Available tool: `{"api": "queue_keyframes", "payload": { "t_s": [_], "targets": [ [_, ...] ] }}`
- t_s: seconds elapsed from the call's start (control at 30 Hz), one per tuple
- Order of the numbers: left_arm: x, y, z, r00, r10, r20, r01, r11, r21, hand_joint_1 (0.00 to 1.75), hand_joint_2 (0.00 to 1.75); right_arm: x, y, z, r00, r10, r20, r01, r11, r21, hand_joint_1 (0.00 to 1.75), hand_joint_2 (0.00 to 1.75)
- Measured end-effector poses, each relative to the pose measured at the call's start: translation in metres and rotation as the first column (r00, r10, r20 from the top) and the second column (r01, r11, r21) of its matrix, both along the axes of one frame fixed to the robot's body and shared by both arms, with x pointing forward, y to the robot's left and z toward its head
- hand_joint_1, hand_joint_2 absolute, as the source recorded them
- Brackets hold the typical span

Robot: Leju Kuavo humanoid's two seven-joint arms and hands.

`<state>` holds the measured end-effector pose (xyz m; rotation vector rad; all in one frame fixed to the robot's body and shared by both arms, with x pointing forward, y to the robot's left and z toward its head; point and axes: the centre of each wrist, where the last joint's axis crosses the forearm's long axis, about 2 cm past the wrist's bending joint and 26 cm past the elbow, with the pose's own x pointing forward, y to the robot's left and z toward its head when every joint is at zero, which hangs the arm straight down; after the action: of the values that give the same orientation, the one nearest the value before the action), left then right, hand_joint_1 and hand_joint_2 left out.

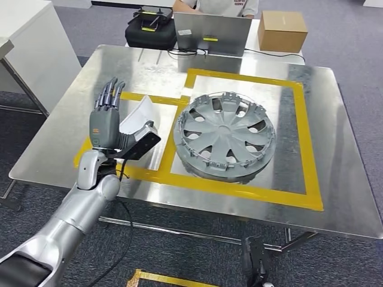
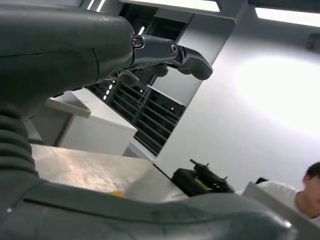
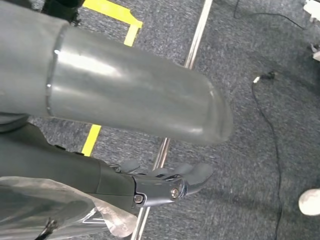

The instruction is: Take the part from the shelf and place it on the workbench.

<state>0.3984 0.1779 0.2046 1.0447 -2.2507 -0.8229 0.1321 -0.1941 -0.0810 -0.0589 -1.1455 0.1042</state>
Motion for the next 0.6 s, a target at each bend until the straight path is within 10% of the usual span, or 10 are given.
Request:
{"api": "queue_keyframes", "payload": {
  "t_s": [0.6],
  "targets": [
    [-0.070,0.020,-0.002,0.973,-0.123,0.195,0.176,0.943,-0.283,0.00,0.00,-0.015,-0.007,-0.005,0.991,-0.136,-0.004,0.136,0.991,0.008,0.00,0.00]
  ]
}}
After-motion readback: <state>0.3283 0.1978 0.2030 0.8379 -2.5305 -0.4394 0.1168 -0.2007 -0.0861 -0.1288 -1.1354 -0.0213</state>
